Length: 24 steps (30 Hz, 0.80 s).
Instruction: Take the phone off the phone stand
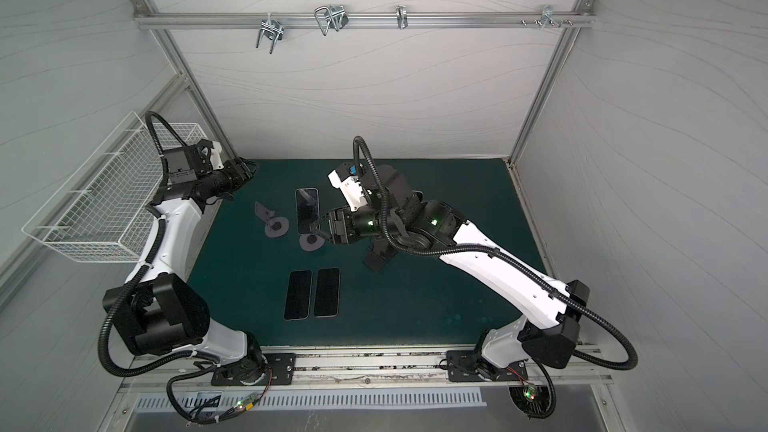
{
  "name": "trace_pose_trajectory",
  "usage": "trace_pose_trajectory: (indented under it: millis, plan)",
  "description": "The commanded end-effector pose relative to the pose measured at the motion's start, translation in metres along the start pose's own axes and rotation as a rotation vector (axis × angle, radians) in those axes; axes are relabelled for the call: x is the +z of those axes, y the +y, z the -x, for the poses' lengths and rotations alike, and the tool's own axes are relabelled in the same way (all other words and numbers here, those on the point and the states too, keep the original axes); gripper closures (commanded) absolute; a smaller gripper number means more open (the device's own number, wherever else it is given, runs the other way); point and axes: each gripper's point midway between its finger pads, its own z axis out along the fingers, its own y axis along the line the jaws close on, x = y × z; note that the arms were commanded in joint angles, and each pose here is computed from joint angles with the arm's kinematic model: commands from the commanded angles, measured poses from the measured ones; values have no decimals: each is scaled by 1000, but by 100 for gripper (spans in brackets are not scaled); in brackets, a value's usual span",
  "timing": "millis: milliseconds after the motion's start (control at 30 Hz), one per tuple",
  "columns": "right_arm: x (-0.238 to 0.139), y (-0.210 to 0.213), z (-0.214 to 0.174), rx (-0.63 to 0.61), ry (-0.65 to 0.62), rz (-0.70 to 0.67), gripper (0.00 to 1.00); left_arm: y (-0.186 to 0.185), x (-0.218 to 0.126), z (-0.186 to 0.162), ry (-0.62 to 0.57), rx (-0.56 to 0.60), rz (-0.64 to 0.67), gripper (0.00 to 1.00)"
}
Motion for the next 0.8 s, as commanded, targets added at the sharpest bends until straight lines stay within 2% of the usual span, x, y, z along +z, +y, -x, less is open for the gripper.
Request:
trace_pose_trajectory:
  millis: [0,300,633,767]
  plan:
    - [-8,-2,-1,25,-21,-51,39,-13,-4,-8,3,-44,-44,33]
    - [-3,-5,2,13,-31,-84,39,-41,-9,-42,31,6,-128,33]
    - [18,-13,6,13,-25,-134,39,-84,-41,-82,2,202,-183,33]
    - [23,-24,6,1,-41,-186,38,-106,-54,-112,34,281,-267,32]
